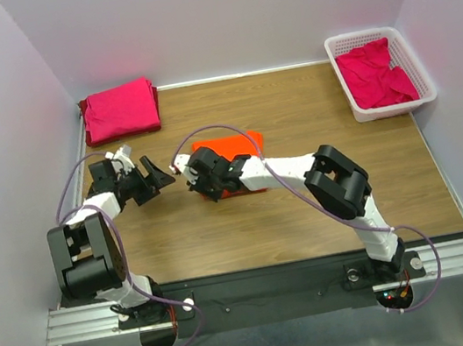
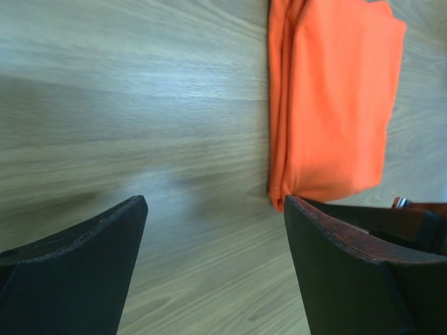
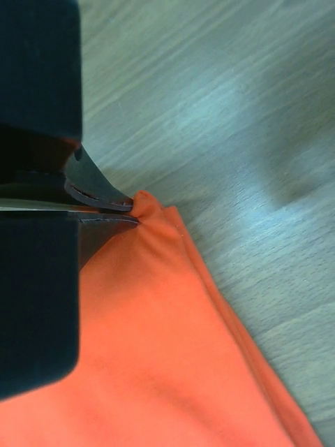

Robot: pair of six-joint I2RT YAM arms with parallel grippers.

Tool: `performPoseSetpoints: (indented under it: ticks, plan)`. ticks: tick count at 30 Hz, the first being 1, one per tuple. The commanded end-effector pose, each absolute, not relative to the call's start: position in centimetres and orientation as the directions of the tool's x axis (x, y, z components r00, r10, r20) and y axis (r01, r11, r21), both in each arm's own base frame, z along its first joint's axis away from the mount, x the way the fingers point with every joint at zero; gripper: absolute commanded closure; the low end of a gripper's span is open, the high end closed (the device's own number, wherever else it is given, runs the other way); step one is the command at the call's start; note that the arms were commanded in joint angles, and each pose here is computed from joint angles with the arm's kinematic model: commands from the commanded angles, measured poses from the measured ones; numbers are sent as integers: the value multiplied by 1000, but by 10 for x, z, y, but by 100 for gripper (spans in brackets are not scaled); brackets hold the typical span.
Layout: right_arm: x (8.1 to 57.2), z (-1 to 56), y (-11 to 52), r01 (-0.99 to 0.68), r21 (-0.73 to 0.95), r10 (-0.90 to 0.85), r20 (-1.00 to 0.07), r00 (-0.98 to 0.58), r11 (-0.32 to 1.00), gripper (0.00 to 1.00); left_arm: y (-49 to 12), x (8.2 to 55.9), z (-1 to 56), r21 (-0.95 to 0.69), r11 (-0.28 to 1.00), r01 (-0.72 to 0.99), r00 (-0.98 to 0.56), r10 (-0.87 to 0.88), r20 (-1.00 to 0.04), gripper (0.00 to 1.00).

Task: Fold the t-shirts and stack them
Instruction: Neatly place the folded tshirt to the corner

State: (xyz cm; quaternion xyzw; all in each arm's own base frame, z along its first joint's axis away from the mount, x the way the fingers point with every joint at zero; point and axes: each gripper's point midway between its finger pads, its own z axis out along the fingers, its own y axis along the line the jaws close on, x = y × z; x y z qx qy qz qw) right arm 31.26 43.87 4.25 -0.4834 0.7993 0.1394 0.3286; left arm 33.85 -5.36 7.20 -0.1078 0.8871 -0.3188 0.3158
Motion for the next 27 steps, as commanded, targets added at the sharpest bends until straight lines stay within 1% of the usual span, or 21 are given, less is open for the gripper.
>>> performPoseSetpoints:
  ticks: [1, 2, 4, 5, 7, 9, 10, 11, 12, 16, 21, 24, 25, 26, 27]
  plan:
    - [318, 102, 446, -861, -3, -568, -753, -332, 508, 99, -81, 354, 84, -746, 665, 3, -756, -487, -437, 9]
    - [319, 108, 448, -859, 12, -552, -761, -340, 513, 99, -88, 356, 85, -756, 655, 4, -759, -490, -429, 9]
    - [322, 115, 448, -856, 25, -534, -772, -345, 517, 99, -92, 365, 85, -785, 618, -50, -739, -552, -388, 9]
    - [322, 115, 449, -856, 37, -528, -772, -352, 516, 99, -100, 370, 88, -794, 607, -36, -731, -558, -393, 9]
    - [325, 116, 448, -852, 50, -519, -774, -363, 521, 99, -108, 374, 85, -805, 587, -84, -730, -587, -351, 9]
    - [325, 115, 447, -851, 67, -513, -772, -375, 520, 99, -121, 380, 87, -810, 581, -80, -729, -588, -350, 9]
    - [326, 115, 447, -850, 68, -512, -772, -377, 522, 99, -123, 382, 84, -821, 560, -110, -727, -609, -317, 9]
    - [327, 117, 447, -849, 71, -508, -774, -379, 524, 99, -123, 387, 86, -828, 551, -107, -716, -620, -320, 9]
    - [328, 117, 446, -847, 77, -504, -775, -383, 525, 99, -143, 382, 86, -833, 546, -84, -741, -593, -315, 8]
    - [330, 124, 450, -849, 101, -485, -783, -389, 519, 99, -166, 383, 75, -841, 530, -106, -764, -585, -272, 8]
    - [337, 131, 456, -845, 112, -463, -795, -392, 522, 99, -177, 386, 65, -841, 512, -172, -751, -621, -224, 8]
    - [341, 136, 459, -840, 127, -443, -802, -400, 528, 99, -180, 389, 58, -833, 515, -204, -737, -641, -216, 8]
    - [343, 142, 462, -841, 129, -433, -810, -395, 525, 99, -181, 390, 53, -830, 513, -220, -736, -646, -204, 9]
    - [344, 143, 464, -843, 131, -430, -813, -393, 522, 99, -182, 392, 52, -831, 509, -227, -734, -650, -197, 12]
    - [344, 143, 465, -845, 136, -430, -813, -394, 517, 99, -185, 396, 51, -833, 500, -237, -732, -656, -186, 18]
